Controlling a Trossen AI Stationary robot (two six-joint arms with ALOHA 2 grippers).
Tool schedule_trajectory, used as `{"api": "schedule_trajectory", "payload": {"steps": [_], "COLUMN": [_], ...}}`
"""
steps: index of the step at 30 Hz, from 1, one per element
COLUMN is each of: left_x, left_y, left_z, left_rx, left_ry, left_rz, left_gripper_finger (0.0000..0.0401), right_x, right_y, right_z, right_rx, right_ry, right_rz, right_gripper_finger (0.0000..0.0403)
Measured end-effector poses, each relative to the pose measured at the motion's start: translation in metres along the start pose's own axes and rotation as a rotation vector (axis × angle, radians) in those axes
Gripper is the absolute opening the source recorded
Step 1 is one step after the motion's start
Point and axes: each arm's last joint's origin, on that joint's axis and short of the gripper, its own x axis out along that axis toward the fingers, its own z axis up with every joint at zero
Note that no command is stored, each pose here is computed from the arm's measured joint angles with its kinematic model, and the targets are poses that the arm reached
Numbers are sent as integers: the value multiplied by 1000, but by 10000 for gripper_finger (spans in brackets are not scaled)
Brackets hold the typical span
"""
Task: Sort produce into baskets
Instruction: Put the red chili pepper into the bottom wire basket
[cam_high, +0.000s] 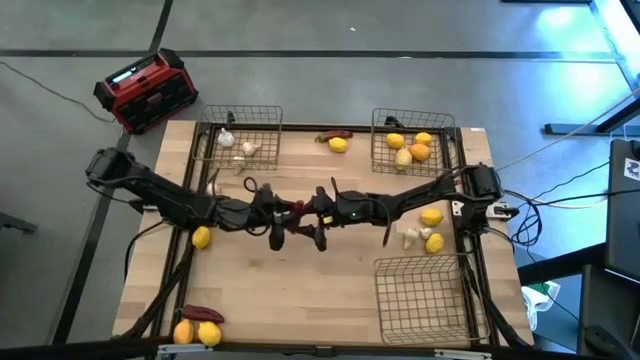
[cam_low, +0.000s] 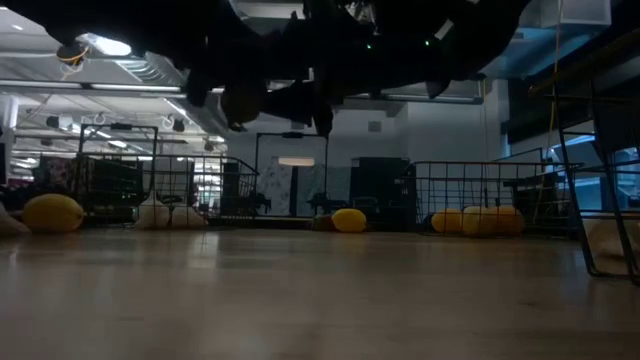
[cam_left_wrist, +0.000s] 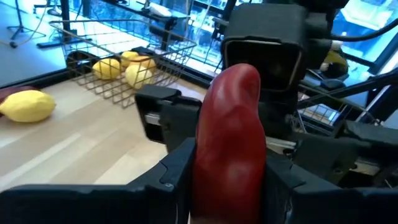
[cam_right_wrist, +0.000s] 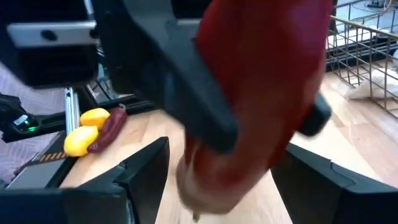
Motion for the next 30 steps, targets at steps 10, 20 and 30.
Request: {"api": "schedule_trajectory", "payload": {"steps": [10,20,30], "left_x": [7,7,8], "left_y": [-3,-3,-2], "left_z": [-5,-6,-6], "left_rx": [-2,-12,-58], "left_ry": [-30,-19,-11], "left_rz": [-14,-20,-27], "left_gripper_finger": [120,121,161], "right_x": [0,0,0], "right_y": [0,0,0], "right_z": [0,-2,-2], "right_rx": [-5,-20,-28], "right_ry": [-1,22,26], "right_rz": [-2,24,36], "right_gripper_finger": [230,103,128]}}
